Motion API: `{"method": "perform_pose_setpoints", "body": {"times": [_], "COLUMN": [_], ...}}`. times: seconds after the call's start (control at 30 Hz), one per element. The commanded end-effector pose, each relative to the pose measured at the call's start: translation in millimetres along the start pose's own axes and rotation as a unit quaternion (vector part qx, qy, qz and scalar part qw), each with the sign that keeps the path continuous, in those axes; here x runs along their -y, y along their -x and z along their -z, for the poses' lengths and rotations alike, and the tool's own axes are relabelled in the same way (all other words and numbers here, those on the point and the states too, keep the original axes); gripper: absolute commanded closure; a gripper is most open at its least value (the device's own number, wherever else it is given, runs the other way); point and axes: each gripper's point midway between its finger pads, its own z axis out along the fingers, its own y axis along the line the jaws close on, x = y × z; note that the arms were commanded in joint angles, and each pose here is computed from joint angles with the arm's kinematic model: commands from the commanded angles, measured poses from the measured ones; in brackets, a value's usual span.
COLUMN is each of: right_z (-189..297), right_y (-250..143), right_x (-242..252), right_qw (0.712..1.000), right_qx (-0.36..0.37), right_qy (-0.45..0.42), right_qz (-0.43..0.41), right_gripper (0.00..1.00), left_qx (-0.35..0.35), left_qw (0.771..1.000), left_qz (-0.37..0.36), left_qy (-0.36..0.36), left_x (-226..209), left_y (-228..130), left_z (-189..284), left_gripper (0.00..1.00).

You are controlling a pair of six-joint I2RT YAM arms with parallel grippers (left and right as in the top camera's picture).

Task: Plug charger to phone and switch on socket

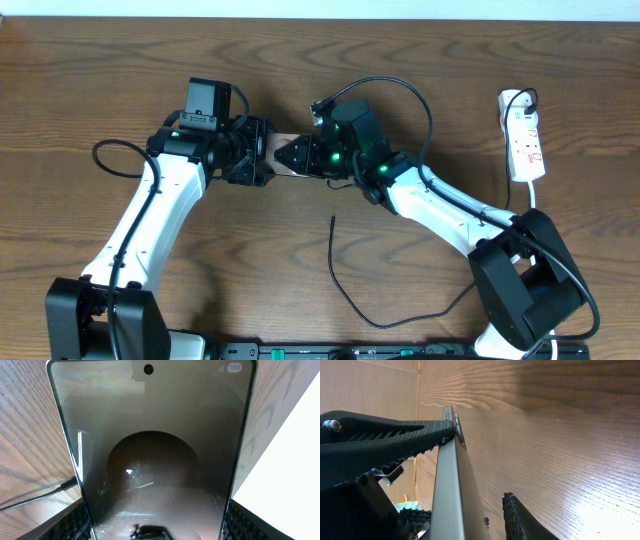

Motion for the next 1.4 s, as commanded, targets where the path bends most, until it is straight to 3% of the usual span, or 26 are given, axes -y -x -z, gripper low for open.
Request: {"method": "perform_pose_setpoints", "body": {"times": [0.0,1.03,1.33,1.37], "right_z": [-2.7,-2.3,-2.3,-2.3], "right_y": [0.5,1.3,1.3,1.3], "right_x": [-7.0,-14.4,-14.4,-14.4], "right_qw": [1.0,1.0,1.0,1.0], "right_qx": [0.0,-0.002,-0.002,-0.002], "right_qy": [0.006,0.022,0.022,0.022], "right_qz": [-0.005,-0.01,-0.01,-0.01], "right_gripper": [0.77,0.85,0.85,0.84], "left_qx": [-0.012,-0.012,-0.012,-0.012], "left_qw": [1.0,1.0,1.0,1.0], "left_qz": [-0.008,-0.013,-0.013,-0.013], "left_qy": [-0.016,-0.017,-0.016,-0.016], "left_x": [7.1,7.1,7.0,7.0], "left_y": [-10.0,-9.9,-9.8,-9.9], "left_z": [8.9,8.9,8.9,8.9], "left_gripper": [0.87,0.87,0.83,0.79]}}
